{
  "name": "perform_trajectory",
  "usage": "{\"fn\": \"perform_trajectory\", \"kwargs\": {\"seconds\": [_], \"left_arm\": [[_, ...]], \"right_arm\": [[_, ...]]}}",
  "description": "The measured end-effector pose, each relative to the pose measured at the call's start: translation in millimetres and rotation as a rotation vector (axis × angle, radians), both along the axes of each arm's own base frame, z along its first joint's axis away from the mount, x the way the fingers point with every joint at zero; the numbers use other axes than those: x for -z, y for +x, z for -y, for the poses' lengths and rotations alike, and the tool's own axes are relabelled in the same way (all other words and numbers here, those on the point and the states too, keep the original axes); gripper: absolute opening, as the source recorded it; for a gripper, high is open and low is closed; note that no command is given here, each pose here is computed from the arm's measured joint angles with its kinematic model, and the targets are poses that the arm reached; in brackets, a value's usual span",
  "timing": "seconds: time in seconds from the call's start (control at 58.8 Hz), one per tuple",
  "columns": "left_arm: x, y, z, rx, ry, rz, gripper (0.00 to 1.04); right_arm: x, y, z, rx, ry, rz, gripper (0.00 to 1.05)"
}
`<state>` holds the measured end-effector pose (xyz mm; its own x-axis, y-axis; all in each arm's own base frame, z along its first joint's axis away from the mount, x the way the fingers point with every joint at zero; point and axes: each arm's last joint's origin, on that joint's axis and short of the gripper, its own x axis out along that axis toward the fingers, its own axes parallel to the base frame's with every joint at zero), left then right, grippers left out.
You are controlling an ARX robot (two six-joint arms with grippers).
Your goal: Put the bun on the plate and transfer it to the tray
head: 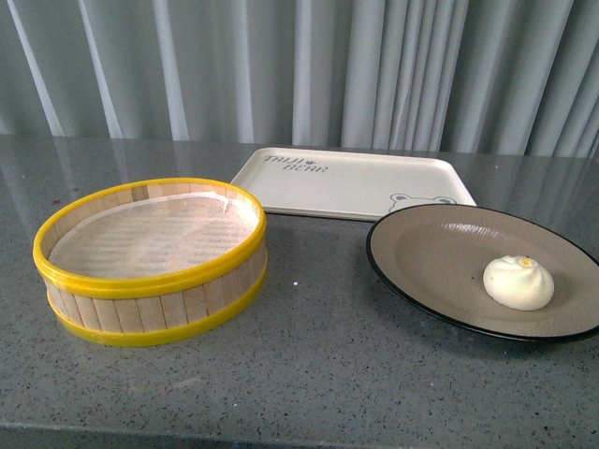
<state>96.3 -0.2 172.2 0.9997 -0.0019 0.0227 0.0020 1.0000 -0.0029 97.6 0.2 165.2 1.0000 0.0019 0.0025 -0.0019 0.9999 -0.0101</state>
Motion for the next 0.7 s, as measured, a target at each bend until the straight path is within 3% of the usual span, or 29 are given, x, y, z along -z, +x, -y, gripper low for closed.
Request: {"fn": "perform_trajectory", "kwargs": {"seconds": [0.187,0.612,0.697], "left_arm": [[0.0,0.0,0.0,0.000,-0.002,0.000,0.05],[0.0,0.0,0.0,0.000,-0.001,0.000,0.79],[0.0,0.0,0.0,0.000,-0.001,0.000,0.95]], "right_arm": [[0.0,0.0,0.0,0.000,0.000,0.000,0.96],[0.0,0.0,0.0,0.000,0.000,0.000,0.96],[-0.9,2.1,1.7,0.161,0.066,-0.168,0.96]]}}
